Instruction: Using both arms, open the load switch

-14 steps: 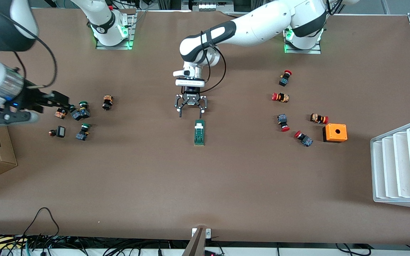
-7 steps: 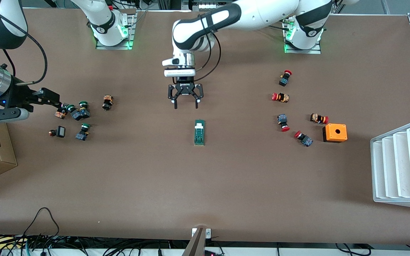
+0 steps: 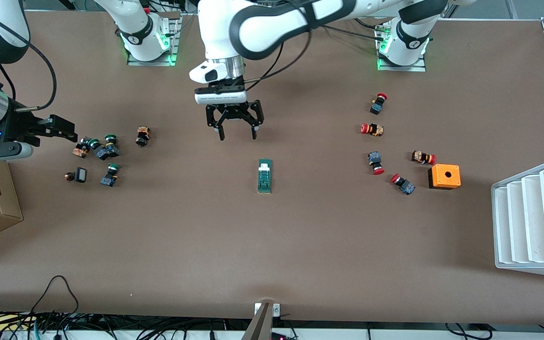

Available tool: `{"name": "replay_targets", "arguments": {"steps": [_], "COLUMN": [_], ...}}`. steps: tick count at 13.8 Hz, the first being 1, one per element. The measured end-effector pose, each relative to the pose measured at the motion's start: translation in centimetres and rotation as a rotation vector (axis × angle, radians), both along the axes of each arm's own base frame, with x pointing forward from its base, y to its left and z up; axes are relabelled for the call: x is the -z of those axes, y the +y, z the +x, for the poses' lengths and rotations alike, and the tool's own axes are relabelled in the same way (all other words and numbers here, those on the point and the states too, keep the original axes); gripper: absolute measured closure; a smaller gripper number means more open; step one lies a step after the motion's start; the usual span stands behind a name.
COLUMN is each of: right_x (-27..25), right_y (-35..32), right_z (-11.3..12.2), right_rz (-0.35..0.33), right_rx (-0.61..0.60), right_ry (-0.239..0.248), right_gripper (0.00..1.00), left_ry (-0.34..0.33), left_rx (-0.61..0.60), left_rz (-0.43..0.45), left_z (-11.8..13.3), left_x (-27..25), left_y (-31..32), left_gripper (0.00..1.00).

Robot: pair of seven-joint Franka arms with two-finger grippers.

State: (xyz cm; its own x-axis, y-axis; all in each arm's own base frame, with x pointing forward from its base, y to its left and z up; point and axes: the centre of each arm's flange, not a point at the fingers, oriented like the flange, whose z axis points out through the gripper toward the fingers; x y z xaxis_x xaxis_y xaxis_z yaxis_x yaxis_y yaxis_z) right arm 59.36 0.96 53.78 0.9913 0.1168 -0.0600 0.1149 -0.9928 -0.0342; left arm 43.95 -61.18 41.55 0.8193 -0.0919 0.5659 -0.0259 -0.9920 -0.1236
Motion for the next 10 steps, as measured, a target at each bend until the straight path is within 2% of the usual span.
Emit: {"name": "replay_targets", "arguments": {"steps": [3,5,10], "right_x": [-0.1,-1.0,-1.8], "right_y": [0.1,0.3,0.4], "right_z": [0.0,0.2,0.7], "right_rz": [0.000,0.000,0.000], "right_rx": [-0.001,-0.005,-0.006], "right_ry": [-0.003,-0.022,-0.041], "right_gripper": [0.00,0.00,0.00], "left_ry": [0.170,0.271,0.460], "left_rx": [-0.010,-0.003,-0.002], "left_rz": [-0.026,-0.053,-0.159], "left_z": [5.1,8.1,14.4], "left_x": [-4.0,-6.3,-12.6], "left_y": [4.3,7.9,21.2], "left_gripper": [0.01,0.01,0.01]}}
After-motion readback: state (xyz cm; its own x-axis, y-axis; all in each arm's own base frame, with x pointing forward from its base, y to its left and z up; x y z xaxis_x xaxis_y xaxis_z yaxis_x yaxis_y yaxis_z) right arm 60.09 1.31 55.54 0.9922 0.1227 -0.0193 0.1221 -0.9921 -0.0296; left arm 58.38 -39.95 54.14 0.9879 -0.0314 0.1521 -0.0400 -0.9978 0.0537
